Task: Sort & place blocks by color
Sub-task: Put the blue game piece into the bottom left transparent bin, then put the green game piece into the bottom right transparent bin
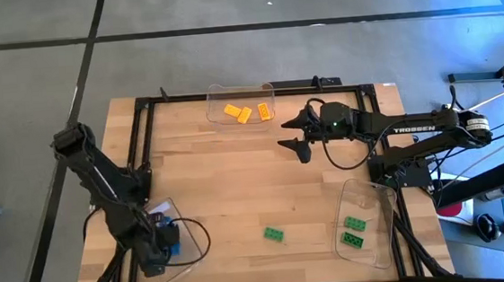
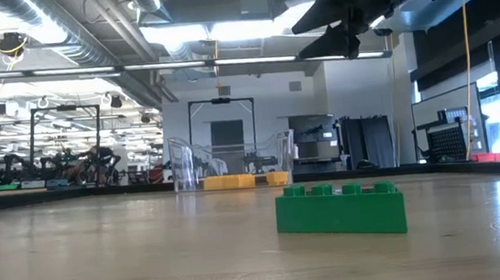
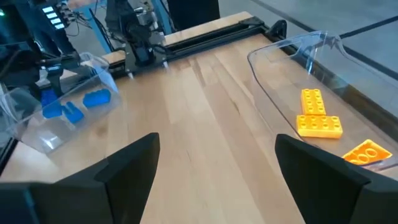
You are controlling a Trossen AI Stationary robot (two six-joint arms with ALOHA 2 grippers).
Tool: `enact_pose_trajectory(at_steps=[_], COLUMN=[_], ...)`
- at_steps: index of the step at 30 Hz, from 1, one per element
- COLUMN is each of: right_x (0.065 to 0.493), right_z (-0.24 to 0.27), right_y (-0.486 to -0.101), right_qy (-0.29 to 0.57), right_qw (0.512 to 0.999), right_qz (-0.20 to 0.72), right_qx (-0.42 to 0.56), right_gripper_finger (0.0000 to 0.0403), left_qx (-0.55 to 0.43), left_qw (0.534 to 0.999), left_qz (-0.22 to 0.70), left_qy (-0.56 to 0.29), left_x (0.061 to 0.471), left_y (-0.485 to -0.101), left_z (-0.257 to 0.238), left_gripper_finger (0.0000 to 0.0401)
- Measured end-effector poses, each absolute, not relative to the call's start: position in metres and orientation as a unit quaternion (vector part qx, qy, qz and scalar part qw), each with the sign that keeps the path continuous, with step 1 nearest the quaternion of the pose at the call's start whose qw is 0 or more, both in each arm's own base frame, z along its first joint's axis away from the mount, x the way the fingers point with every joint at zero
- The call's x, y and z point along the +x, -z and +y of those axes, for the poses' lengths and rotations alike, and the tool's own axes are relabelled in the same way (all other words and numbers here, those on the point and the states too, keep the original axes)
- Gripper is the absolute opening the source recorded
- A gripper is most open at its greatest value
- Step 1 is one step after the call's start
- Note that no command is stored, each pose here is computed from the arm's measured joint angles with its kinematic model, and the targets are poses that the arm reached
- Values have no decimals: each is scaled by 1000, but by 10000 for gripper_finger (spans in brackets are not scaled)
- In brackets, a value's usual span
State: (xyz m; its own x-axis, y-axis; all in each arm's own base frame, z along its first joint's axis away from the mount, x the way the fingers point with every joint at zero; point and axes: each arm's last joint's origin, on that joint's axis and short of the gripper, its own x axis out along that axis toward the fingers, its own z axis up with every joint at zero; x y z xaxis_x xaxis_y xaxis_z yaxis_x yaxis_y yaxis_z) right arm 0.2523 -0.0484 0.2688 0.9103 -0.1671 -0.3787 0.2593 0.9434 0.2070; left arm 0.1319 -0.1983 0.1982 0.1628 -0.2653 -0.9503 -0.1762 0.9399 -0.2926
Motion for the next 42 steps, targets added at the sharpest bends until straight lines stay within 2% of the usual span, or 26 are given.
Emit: enact_pose_trajectory(at_steps=[10,14,18,21,25,28,32,35,42], right_x=[252,252,252,252,253,254,255,257,259], right_z=[-48,-48,-48,-48,-48,-47,-46,-45,-42], right_y=[-269,-269,-269,-269,-270,-272,-277,-283,-295], right_qy=[108,108,108,107,99,84,59,30,-28], right_qw=[970,970,970,970,972,975,980,982,982], right_qz=[184,184,183,182,177,166,142,115,57], right_qx=[116,117,117,117,120,121,126,145,179], right_gripper_finger=[322,322,322,322,322,322,322,322,322], left_qx=[-243,-289,-341,-343,-286,-223,-154,-128,-132], left_qw=[702,706,749,812,899,942,972,983,989], left_qz=[669,646,568,472,331,238,135,89,-11], left_qy=[-21,7,10,13,-32,-80,-114,-101,-71], left_x=[139,147,157,163,172,180,192,202,212], left_y=[-196,-212,-243,-274,-313,-332,-352,-351,-318], left_z=[-195,-184,-159,-135,-99,-71,-35,-11,20], left_gripper_finger=[219,237,244,244,240,240,240,240,240])
